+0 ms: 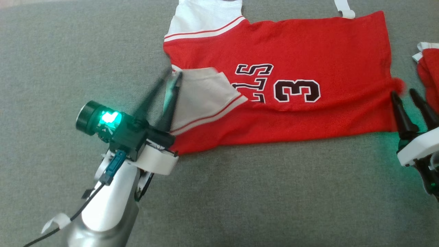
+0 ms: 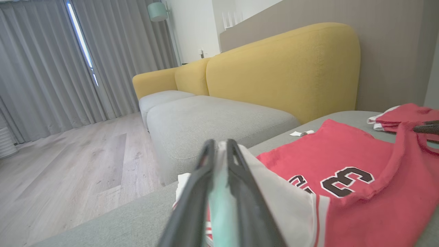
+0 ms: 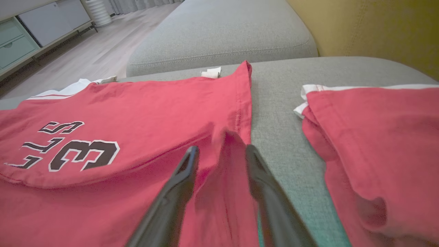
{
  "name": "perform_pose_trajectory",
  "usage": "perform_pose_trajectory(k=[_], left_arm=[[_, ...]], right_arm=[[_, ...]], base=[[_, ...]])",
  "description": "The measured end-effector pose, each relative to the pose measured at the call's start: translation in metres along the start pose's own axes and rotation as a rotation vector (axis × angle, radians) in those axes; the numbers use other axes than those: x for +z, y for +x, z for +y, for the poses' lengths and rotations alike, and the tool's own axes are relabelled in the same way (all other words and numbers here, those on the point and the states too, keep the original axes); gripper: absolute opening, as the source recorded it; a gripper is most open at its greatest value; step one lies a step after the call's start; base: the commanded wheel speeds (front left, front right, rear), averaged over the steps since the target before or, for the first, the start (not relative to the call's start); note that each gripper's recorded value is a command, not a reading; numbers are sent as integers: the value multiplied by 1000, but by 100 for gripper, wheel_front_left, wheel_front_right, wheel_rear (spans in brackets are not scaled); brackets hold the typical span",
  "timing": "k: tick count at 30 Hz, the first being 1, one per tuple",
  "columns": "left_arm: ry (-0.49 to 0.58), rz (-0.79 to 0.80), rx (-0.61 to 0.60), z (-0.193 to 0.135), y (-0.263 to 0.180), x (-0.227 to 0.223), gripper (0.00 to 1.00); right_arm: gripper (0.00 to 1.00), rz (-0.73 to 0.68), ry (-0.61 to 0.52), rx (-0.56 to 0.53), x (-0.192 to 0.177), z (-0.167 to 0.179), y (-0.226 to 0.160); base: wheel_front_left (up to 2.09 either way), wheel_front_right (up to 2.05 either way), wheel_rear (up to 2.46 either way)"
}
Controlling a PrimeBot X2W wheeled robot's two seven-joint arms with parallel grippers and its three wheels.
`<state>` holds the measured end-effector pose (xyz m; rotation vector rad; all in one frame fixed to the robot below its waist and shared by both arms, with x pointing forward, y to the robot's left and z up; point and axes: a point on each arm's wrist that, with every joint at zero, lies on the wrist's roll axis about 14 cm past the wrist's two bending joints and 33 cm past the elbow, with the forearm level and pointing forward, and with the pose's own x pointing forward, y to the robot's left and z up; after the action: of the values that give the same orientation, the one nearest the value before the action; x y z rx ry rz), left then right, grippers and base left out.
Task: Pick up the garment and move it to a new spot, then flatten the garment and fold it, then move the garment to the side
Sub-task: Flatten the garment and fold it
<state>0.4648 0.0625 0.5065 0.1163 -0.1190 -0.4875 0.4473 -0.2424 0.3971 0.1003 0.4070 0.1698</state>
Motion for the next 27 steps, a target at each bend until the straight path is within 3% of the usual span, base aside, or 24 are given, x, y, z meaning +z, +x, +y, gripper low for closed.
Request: perform_pose_trajectory(k=[5,12,18,26,27], left_arm=[[-18,15,60,4,-4,-4,100],[-217,182,167,-14,-51,-57,100],[-319,340,316,-11,-90,-102,100],[-371,495,295,-33,-102,-134,100],[-373,504,288,-34,-101,-136,75]], right_arm=[[100,-41,-12,-1,7,1,2],[100,-41,13,-16,-4,3,-9],[100,-21,48,-29,-21,6,-24],[100,-28,67,-47,-22,3,-28],[100,-26,69,-49,-23,3,-28]], base=[[0,0,0],[0,0,0],[0,0,0],[0,0,0],[0,0,0]])
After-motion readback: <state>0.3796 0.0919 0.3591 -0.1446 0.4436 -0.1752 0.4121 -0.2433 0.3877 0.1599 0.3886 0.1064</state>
